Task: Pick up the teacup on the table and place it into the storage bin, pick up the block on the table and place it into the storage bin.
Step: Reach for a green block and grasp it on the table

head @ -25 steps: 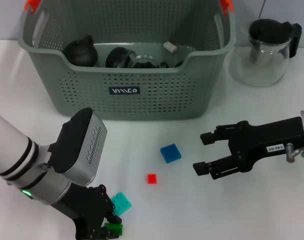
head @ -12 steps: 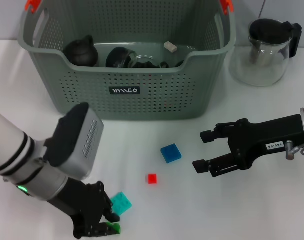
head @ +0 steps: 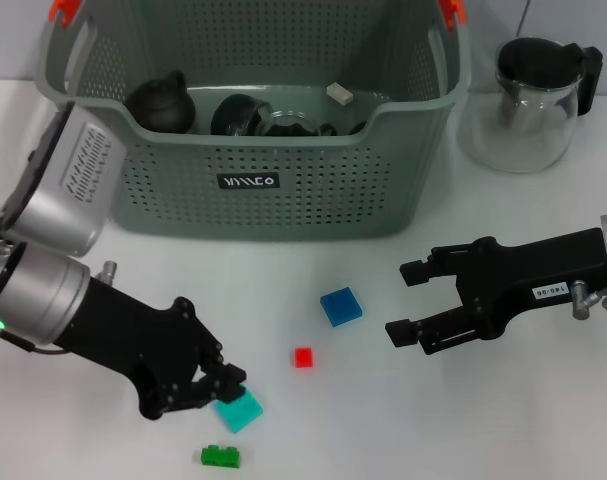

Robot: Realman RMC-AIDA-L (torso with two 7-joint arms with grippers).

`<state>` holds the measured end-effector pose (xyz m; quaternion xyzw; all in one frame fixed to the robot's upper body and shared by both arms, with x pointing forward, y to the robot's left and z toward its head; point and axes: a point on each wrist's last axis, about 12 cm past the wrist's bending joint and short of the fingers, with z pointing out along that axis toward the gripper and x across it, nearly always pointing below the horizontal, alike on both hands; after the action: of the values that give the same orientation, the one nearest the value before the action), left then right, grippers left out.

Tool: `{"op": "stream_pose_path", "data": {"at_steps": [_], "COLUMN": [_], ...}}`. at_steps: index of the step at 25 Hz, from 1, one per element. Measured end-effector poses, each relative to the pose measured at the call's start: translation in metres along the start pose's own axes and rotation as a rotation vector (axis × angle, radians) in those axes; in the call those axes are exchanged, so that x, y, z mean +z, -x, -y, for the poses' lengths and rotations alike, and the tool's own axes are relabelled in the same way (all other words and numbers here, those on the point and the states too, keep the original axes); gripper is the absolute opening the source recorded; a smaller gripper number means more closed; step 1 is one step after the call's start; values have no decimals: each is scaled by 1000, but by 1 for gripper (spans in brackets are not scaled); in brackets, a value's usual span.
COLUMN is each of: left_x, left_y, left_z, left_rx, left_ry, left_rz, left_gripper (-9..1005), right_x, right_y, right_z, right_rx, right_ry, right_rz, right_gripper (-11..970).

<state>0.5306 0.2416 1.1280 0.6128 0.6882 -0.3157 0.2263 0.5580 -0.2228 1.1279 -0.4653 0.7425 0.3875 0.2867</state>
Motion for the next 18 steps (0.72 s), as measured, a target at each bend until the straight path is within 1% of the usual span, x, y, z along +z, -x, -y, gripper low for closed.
{"op": "stream_pose_path", "data": {"at_steps": [3, 8, 11, 15, 18], "left_x": [-2, -5, -2, 9, 19], "left_y": [-2, -1, 1, 7, 11], "left_z": [1, 6, 7, 9, 9], "left_rx": [-5, 1, 19, 56, 66], "left_ry": [-2, -23, -15, -36, -42], "left_rz": [-12, -51, -115, -196, -280], "left_gripper": [91, 101, 107, 115, 212], "right_x": [0, -1, -2, -1, -1], "right_y": [0, 0, 0, 0, 0], "right_z": [0, 0, 1, 1, 1], "right_rx": [0, 3, 3, 3, 10], "right_ry": [0, -2, -5, -7, -10], "right_rz": [-1, -3, -4, -3, -2], "right_gripper": [948, 947, 947, 947, 946]}}
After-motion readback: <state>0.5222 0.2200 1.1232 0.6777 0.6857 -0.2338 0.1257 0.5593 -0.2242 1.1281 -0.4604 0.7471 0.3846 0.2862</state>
